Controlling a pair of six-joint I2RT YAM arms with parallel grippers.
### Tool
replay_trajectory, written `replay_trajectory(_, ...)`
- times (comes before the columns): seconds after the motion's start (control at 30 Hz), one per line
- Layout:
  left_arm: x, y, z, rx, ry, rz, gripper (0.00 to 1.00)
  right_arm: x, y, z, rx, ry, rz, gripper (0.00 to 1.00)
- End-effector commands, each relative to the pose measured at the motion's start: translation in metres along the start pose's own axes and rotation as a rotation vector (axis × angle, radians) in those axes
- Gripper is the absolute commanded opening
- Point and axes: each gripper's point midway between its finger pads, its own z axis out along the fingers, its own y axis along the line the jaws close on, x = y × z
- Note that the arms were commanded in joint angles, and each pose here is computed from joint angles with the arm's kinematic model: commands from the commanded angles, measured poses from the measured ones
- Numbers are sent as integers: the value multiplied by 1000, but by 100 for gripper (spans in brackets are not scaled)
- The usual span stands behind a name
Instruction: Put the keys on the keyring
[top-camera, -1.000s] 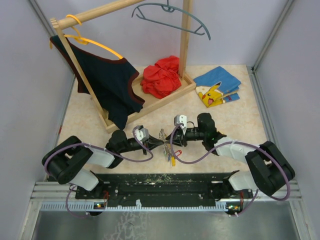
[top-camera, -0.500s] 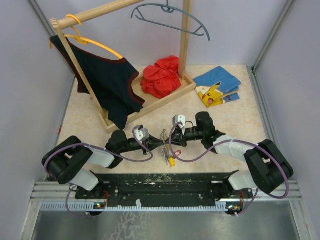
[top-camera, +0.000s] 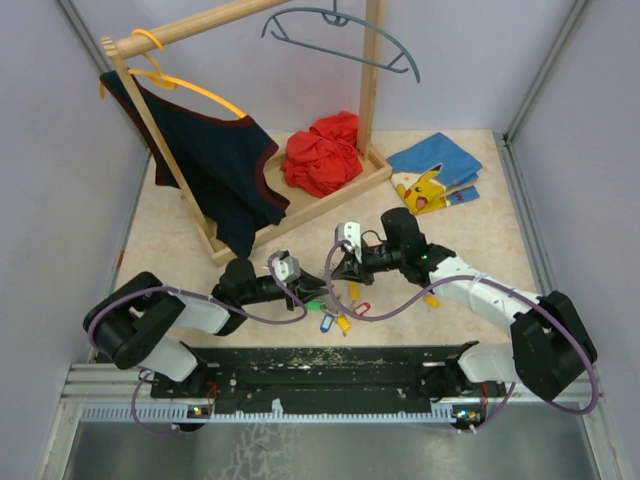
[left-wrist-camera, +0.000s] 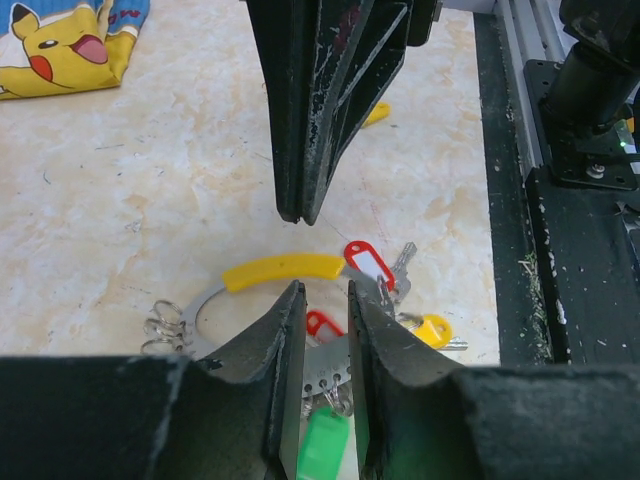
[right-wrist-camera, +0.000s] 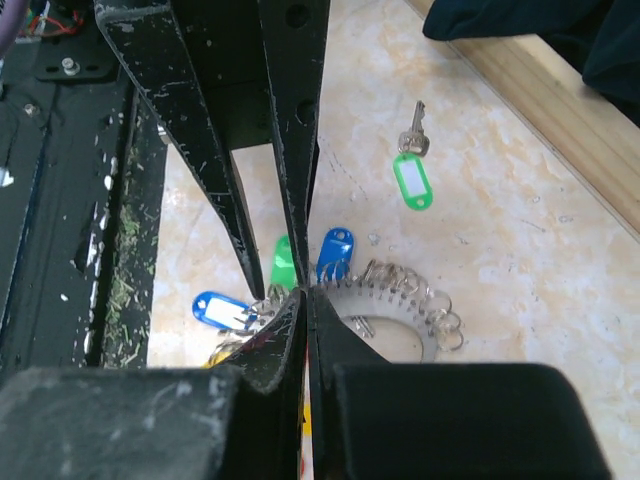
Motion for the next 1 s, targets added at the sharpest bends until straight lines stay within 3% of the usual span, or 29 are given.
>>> replay_trajectory(0.0, -11, -1, 5, 24, -19, 29, 29, -12, -4, -4, 14, 39, -48, 0)
replay_trajectory(0.2, -3, 21, -1, -125, 13, -9, 29, 4, -16, -6, 140, 95, 57, 0)
replay_trajectory(0.3, 4, 36, -12, -255, 29, -82, 30, 8, -13, -1, 167, 119, 102, 15)
replay_trajectory(0.47, 17, 51, -32, -433, 60, -267, 37, 15, -22, 9, 228, 135, 203, 28)
replay_trajectory(0.6, 29, 45, -39, -449, 102, -326, 41, 24, -31, 17, 300, 193, 281, 37)
replay_trajectory(0.97, 52, 51, -39, -465, 182, -492, 44, 37, -69, 5, 596, 312, 539, 45)
